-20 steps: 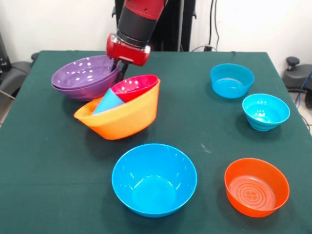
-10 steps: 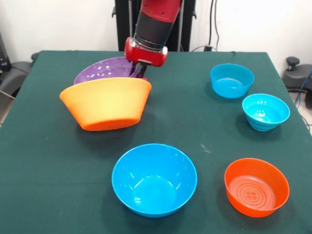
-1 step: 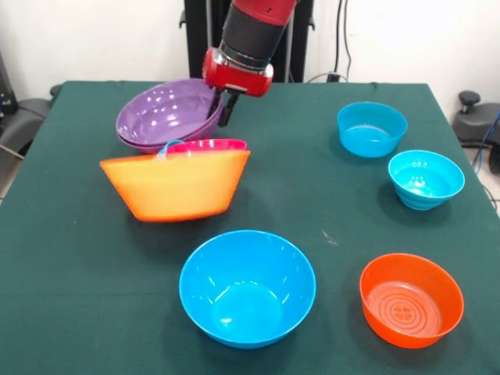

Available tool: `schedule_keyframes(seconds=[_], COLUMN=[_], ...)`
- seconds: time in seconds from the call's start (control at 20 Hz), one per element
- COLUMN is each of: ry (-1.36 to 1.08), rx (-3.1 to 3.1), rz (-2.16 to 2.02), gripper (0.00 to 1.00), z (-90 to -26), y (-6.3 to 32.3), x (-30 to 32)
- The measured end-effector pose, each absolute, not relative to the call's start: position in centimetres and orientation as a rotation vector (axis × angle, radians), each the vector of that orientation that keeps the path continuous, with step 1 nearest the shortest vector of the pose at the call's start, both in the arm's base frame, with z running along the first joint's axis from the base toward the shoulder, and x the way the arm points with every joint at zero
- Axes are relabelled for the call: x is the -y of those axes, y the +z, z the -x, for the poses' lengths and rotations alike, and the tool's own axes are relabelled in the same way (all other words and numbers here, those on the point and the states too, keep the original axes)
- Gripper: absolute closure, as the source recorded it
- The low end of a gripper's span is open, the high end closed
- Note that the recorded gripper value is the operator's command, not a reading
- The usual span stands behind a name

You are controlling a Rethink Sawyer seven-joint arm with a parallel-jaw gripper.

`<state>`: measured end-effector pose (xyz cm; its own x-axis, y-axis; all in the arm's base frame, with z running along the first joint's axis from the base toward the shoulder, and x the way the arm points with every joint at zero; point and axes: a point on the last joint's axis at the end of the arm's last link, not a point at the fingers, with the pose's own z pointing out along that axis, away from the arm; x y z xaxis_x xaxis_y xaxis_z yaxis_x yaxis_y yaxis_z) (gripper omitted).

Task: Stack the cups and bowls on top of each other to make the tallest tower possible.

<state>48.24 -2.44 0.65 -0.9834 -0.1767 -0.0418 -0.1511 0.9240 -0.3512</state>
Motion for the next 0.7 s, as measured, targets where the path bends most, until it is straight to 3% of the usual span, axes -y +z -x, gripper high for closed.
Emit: schedule_keyframes(seconds=[0.35,0.7], ry=[-0.628,-0.627], rx=[-2.970,-2.913], rz=[0.529,0.736], gripper=[1.00,1.00], z=[-50.9,-52.7], y=[4.7,6.4], x=[4.5,5.3])
